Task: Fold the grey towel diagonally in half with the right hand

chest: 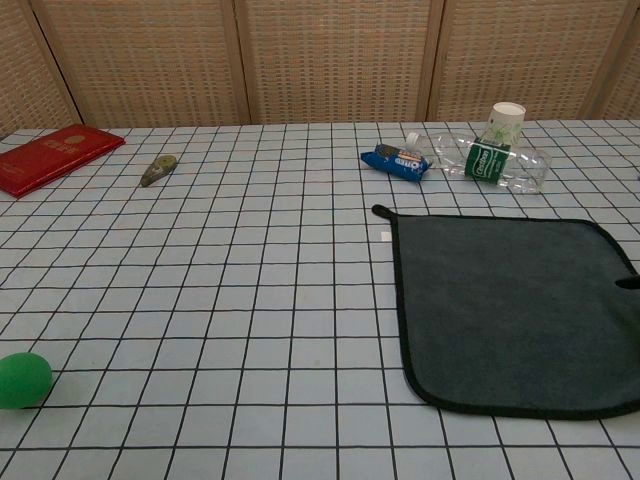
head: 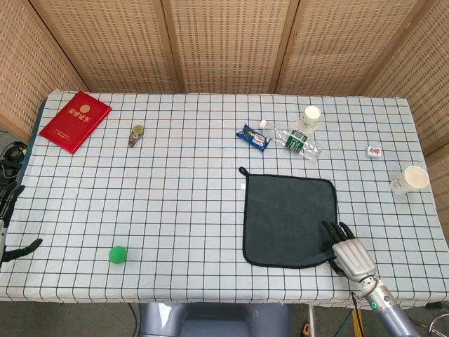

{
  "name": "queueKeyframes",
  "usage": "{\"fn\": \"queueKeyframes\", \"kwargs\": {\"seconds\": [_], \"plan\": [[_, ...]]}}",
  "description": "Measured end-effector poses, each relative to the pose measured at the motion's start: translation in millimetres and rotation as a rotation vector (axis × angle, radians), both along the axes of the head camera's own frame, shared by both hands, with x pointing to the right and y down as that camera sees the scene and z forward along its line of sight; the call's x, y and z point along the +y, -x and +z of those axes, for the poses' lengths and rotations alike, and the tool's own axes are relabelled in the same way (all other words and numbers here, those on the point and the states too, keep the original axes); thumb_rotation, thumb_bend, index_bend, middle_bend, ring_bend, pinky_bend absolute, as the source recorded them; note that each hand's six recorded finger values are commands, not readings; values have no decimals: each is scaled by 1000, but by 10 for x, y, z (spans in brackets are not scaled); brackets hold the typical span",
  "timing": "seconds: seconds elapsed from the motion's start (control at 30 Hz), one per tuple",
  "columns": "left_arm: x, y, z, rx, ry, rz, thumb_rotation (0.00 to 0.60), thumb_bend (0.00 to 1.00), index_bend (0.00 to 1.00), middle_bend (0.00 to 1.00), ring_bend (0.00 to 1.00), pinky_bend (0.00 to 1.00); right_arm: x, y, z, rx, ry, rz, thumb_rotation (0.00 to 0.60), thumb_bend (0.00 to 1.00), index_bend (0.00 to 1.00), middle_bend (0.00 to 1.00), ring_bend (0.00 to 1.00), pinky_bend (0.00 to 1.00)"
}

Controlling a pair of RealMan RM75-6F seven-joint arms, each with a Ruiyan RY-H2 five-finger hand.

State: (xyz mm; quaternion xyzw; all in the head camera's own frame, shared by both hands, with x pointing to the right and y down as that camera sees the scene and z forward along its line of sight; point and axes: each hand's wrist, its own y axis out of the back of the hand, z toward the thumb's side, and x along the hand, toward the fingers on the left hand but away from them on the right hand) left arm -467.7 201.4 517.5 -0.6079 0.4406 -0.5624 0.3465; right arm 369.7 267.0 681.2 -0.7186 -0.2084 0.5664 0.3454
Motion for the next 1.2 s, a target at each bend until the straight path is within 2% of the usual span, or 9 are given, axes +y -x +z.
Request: {"fn": "queueKeyframes", "kwargs": {"seconds": [0.1,0.27,0.5,0.7,0.9,1.2], "plan": [[0,0,1,0,0,-1,600,0,0,0,0,0,-10,-3,-12,-8,-6,6,600,662,576,35,0,0],[-1,1,-2,0,-1,-1,600,0,0,0,0,0,-16,0,-29,-18,-7,5,600,735,587,39,0,0],[0,3,-3,0,0,-1,600,0,0,0,0,0,-50,45,-48,-41,-9,7,600,737,610,46,0,0],[-3,8,-3,1,0,-4,600,0,0,0,0,0,-171,118,-59,-57,-16,8,600,737,620,51,0,0],[-15,21,5,3,3,-10,600,0,0,0,0,0,-458,301,-117,-81,-38,-6,600,737,624,54,0,0],[-51,94,34,14,15,-45,600,0,0,0,0,0,-1060,638,-146,-51,-70,-48,600,738,627,61,0,0]]}}
